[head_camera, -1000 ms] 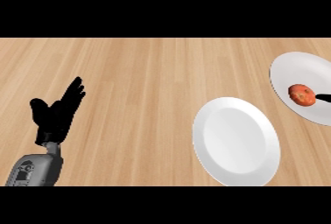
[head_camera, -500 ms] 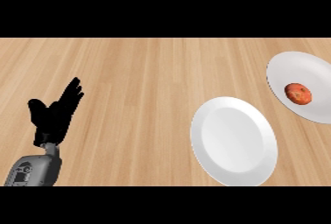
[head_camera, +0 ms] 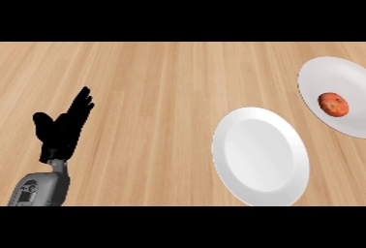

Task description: Pick the squash from the plate and place it in the plate

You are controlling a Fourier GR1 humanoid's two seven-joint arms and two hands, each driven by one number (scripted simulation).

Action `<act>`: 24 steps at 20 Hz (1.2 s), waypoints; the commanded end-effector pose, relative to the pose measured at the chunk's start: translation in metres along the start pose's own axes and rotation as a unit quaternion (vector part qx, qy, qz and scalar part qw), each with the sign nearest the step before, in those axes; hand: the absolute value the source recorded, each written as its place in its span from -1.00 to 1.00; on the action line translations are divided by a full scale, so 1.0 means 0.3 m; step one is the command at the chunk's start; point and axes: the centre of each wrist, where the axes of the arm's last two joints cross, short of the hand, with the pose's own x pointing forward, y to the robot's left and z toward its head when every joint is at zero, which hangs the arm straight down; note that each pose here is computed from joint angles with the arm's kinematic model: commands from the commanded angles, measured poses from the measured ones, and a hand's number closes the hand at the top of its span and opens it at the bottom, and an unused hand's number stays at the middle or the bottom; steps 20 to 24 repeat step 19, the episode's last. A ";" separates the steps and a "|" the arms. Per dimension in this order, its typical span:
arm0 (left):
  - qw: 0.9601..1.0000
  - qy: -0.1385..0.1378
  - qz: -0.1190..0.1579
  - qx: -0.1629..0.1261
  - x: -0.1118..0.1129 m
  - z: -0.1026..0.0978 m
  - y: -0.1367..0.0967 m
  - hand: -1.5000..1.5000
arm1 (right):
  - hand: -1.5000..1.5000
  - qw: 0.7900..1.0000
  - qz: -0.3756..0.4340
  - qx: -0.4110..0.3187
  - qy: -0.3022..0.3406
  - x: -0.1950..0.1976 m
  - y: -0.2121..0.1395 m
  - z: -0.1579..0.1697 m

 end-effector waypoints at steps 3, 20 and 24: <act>1.000 -0.005 0.005 -0.005 0.006 0.013 -0.060 0.00 | -1.00 0.998 -0.026 0.025 -0.048 -0.018 -0.052 0.070; 1.000 -0.008 0.006 -0.011 0.084 -0.040 0.002 0.00 | -1.00 1.000 0.018 0.008 -0.017 -0.013 -0.150 0.181; 1.000 -0.008 0.006 -0.011 0.084 -0.040 0.002 0.00 | -1.00 1.000 0.018 0.008 -0.017 -0.013 -0.150 0.181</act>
